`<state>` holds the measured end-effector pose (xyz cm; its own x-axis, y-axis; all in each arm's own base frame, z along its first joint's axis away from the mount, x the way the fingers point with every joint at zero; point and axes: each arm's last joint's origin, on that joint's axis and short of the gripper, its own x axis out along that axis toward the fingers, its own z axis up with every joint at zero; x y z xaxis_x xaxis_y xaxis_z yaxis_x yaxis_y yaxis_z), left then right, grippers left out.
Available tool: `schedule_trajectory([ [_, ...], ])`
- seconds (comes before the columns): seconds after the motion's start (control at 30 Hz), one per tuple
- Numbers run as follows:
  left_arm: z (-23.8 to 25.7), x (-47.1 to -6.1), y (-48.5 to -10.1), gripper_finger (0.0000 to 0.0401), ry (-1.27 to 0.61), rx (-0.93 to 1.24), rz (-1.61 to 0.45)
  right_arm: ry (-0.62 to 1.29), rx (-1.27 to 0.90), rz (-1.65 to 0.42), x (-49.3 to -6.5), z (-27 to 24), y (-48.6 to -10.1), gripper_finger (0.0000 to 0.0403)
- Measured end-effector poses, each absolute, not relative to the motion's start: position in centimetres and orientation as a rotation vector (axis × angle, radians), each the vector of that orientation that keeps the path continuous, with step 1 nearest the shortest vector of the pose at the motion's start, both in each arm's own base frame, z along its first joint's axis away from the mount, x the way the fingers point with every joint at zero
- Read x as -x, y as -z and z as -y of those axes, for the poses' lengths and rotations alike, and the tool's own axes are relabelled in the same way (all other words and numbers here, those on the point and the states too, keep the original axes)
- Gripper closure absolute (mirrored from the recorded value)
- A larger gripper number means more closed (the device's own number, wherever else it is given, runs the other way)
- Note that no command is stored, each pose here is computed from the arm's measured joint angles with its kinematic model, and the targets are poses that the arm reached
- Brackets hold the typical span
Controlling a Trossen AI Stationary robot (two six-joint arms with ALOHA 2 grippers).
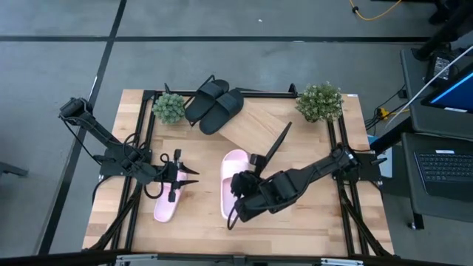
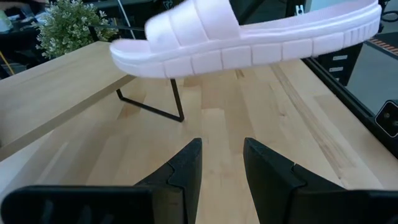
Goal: Pick and place slides into the shelf
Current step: Put the left pink slide on the shelf
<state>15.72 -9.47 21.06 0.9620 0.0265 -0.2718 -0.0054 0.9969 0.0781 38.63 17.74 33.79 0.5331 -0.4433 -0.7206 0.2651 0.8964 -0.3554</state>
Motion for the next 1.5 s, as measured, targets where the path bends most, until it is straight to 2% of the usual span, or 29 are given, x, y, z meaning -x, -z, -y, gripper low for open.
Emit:
schedule_trajectory([
  [0.37,9.5,-15.7,-21.1,0.0291,-0.016,-0.077,-0.276,0.507,0.196,-0.891,-39.4,-14.8,-35.3,0.0403],
  [1.0,9.5,-15.7,-21.1,0.0291,-0.016,-0.084,-0.277,0.786,0.132,-1.004,-40.9,-4.1,-35.0,0.0403],
  [1.5,9.5,-15.7,-21.1,0.0291,-0.015,-0.085,-0.277,0.873,0.099,-1.044,-40.9,-0.2,-34.9,0.0403],
])
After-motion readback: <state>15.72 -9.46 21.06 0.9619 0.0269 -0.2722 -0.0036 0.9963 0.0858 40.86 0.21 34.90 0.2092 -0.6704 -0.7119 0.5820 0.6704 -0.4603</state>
